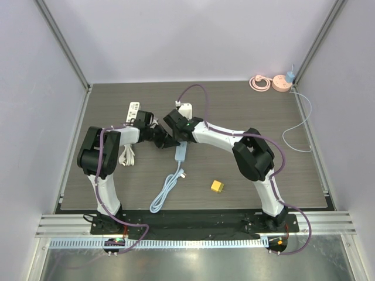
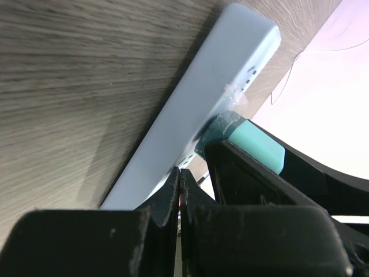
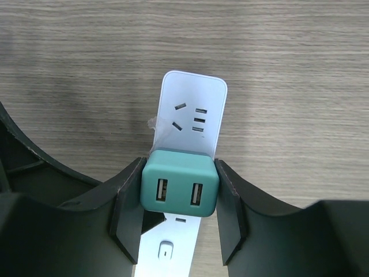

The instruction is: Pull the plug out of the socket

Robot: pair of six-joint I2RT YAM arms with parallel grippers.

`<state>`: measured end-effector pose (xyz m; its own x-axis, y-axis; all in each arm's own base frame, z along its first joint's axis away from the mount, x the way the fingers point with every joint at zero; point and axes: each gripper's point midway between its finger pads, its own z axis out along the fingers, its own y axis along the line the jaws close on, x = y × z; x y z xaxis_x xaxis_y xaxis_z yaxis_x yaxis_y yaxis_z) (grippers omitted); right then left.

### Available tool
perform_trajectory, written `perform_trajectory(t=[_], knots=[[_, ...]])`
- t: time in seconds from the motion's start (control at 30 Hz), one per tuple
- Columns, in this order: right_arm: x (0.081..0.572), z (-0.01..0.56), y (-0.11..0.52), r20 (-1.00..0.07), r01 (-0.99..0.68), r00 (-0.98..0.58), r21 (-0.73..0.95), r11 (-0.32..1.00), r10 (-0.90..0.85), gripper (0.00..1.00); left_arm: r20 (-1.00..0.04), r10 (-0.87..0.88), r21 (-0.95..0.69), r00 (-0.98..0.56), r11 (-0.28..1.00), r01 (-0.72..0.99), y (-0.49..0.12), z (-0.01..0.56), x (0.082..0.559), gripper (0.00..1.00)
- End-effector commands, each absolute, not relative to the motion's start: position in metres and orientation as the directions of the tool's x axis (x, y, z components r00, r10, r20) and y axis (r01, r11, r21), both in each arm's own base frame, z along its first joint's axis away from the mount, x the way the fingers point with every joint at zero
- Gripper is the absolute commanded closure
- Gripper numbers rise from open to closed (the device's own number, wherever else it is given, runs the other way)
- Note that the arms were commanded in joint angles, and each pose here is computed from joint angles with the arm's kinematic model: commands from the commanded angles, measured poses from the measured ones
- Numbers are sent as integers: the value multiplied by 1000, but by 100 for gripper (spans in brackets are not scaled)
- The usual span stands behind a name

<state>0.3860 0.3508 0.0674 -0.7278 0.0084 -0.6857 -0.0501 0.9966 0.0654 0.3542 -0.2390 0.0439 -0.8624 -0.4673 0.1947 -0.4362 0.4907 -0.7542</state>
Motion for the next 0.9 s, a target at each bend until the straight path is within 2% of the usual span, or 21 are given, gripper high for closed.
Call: perform_trajectory(t=[0.0,0.27,0.5,0.87], knots=[[398,155,371,-793,-62,-604,145,987,79,99,204,-542,-559,-815,619,-552,-211,-18,328,100],[396,161,379,-786,-55,-609,173,983,105,99,210,-537,-547,-817,629,-553,-213,-22,324,100],[396,160,380,-727,-58,-649,343,937,226,99,219,-529,-549,-820,627,-552,-214,-23,324,100],[390,155,375,-730,-70,-633,384,921,256,99,227,-516,-568,-826,619,-543,-218,-20,325,100]])
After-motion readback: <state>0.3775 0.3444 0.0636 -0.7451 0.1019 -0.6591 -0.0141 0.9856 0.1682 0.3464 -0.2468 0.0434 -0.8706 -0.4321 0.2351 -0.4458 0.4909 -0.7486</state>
